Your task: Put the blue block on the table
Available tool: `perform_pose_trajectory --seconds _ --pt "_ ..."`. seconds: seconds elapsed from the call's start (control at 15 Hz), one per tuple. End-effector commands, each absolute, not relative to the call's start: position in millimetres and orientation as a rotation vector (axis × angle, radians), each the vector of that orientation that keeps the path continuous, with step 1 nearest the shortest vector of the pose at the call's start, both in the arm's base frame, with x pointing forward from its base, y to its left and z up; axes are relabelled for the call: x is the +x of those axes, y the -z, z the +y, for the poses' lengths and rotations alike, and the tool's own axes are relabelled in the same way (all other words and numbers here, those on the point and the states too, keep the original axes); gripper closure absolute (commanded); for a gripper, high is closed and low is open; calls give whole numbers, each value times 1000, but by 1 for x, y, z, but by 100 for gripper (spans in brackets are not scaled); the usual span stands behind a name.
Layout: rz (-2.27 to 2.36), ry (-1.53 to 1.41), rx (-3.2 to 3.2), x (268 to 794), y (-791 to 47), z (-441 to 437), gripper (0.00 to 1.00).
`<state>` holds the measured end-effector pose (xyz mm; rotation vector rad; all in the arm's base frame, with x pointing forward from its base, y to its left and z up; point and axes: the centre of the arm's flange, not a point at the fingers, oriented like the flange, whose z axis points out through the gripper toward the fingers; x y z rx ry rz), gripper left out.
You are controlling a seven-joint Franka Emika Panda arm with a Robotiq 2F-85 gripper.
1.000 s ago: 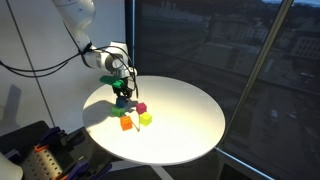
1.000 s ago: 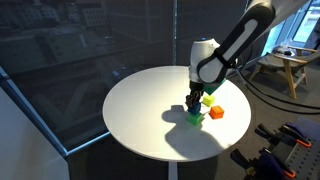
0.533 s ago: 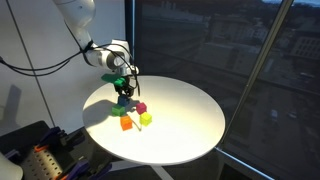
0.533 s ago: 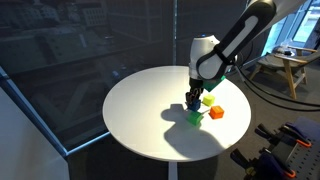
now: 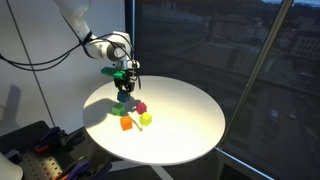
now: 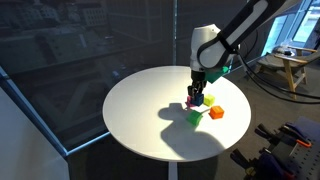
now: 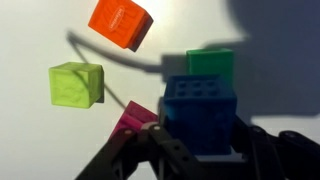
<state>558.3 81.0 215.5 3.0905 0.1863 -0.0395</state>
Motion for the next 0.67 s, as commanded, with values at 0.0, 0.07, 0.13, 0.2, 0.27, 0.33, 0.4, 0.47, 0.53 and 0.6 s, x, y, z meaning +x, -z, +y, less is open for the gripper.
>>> perform_pose_trajectory --seconds 0.0,0.07,0.13,0.2,0.27,0.33,0.4,0.47,0.53,0.6 --pt "172 83 3083 560 -246 70 69" --pt "162 90 3086 561 -251 65 69" --pt "146 93 3088 561 -254 60 69" --pt "132 98 3090 563 -257 55 69" --pt "117 96 3091 564 -259 49 69" --pt "96 95 3091 566 -261 43 69" --pt "77 91 3091 567 -262 36 69" --pt "56 88 3092 568 -263 29 69" --pt "39 83 3092 570 -263 23 69" --pt "20 72 3090 571 -263 15 69"
